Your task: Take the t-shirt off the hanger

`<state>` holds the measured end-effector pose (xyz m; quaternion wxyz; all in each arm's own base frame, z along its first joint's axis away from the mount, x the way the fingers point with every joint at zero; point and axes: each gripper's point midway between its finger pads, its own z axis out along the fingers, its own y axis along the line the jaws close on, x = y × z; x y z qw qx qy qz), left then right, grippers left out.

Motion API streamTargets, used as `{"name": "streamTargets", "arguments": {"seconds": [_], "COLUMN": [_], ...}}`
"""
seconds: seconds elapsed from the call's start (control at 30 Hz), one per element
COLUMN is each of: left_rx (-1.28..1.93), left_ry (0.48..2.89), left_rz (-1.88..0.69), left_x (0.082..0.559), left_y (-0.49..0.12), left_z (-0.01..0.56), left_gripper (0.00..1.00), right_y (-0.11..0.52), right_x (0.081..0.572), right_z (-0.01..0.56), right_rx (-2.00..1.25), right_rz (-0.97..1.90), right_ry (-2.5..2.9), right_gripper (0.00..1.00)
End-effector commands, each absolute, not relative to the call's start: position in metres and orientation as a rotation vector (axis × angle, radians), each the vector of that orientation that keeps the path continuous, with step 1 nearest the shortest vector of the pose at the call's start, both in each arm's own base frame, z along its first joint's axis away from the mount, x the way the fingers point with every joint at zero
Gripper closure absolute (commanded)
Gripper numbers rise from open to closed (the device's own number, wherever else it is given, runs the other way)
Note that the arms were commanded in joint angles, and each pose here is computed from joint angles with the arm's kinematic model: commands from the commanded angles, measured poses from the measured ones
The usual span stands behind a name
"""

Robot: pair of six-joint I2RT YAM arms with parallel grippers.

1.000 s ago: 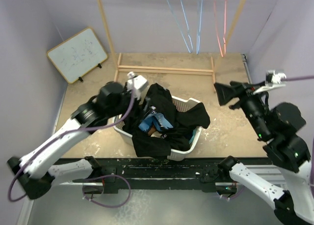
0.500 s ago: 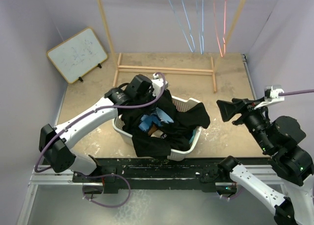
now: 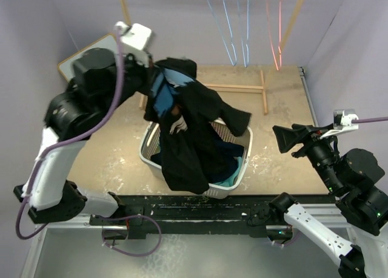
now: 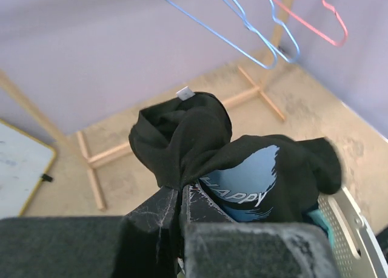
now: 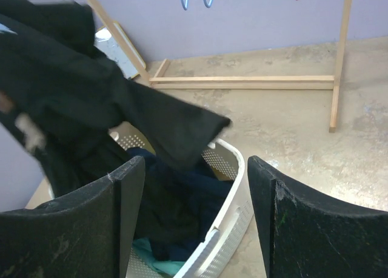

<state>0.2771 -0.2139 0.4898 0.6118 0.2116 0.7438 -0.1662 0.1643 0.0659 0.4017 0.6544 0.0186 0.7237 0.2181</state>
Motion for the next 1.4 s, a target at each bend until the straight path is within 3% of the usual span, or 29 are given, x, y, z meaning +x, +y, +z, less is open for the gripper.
{"name": "streamTargets", "arguments": {"seconds": [0.0,0.3,0.87,1.13,1.37], "left_rx": [0.404,0.416,0.318,0.412,0.548], "left_ry": [1.669,1.522,1.134,1.317,1.615], "left_rz": [-0.218,-0.336,-0.669,-0.733,-0.793], "left_x": [0.276,0.294,0.263,0.273,0.250], "left_y": [-0.171,-0.208,-0.228,-0.261,-0.269], "left_z": [0.514,0.569,0.679,0.606,0.455], "left_gripper": [1.00,1.00,1.00,1.00,1.00], "right_y": [0.057,0.059,0.065,0.064,0.060], "right_x": [0.155,0.160,0.164,0.161,0.156], "right_z": [0.428,0.428,0.421,0.420,0.419], "right_rx": [0.080,0.073,0.059,0.057,0.060], "right_rz": [0.526,0.515,0.513,0.520,0.524], "right_ry": [1.551,1.559,1.591,1.596,1.586], "right_gripper": [0.29,0.29,0.29,0.29,0.29]}}
